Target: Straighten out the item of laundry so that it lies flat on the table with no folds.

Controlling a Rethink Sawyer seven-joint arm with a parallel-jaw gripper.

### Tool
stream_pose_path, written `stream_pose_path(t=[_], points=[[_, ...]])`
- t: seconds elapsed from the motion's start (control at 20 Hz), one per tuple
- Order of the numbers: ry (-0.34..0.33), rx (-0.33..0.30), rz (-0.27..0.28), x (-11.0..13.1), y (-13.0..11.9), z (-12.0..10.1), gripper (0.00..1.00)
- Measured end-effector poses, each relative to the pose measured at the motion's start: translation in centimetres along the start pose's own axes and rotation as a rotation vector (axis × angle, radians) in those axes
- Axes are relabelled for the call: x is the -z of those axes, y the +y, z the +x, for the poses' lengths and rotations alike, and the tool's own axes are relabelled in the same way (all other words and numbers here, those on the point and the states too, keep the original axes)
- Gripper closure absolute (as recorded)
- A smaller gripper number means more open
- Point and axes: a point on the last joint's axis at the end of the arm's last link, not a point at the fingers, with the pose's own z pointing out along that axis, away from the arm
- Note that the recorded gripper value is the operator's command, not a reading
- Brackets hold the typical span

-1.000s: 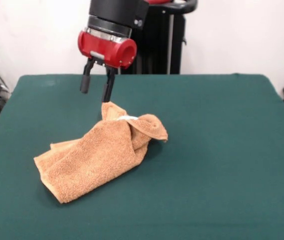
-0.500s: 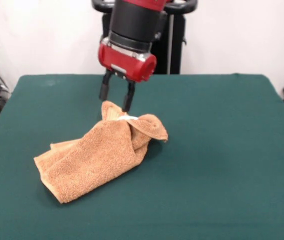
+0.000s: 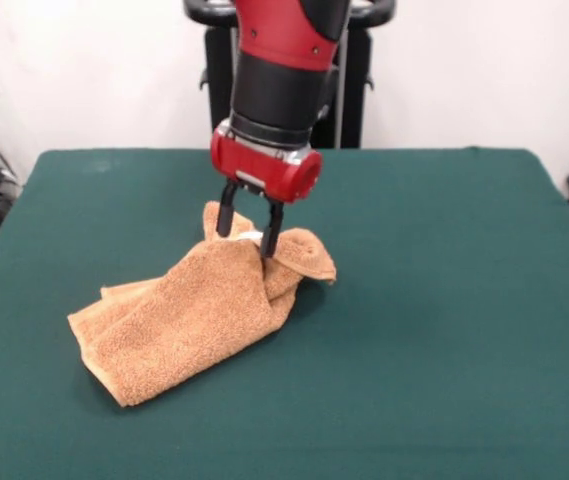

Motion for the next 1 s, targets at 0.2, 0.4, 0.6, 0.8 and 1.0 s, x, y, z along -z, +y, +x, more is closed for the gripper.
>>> stream_pose_path(t=[0.2,0.4,0.6,0.8,1.0], points=[[0.015,0.015,0.006,-1.1,0.2,0.8,0.0],[0.049,0.012,-0.01,-1.7,0.1,0.9,0.0],[0.121,-0.034,-0.04,-2.5,-0.2,0.4,0.0],[0.22,-0.096,-0.08,-3.3,-0.8,-0.3,0.0],[0.319,-0.141,-0.112,-3.9,-1.3,-0.7,0.0]])
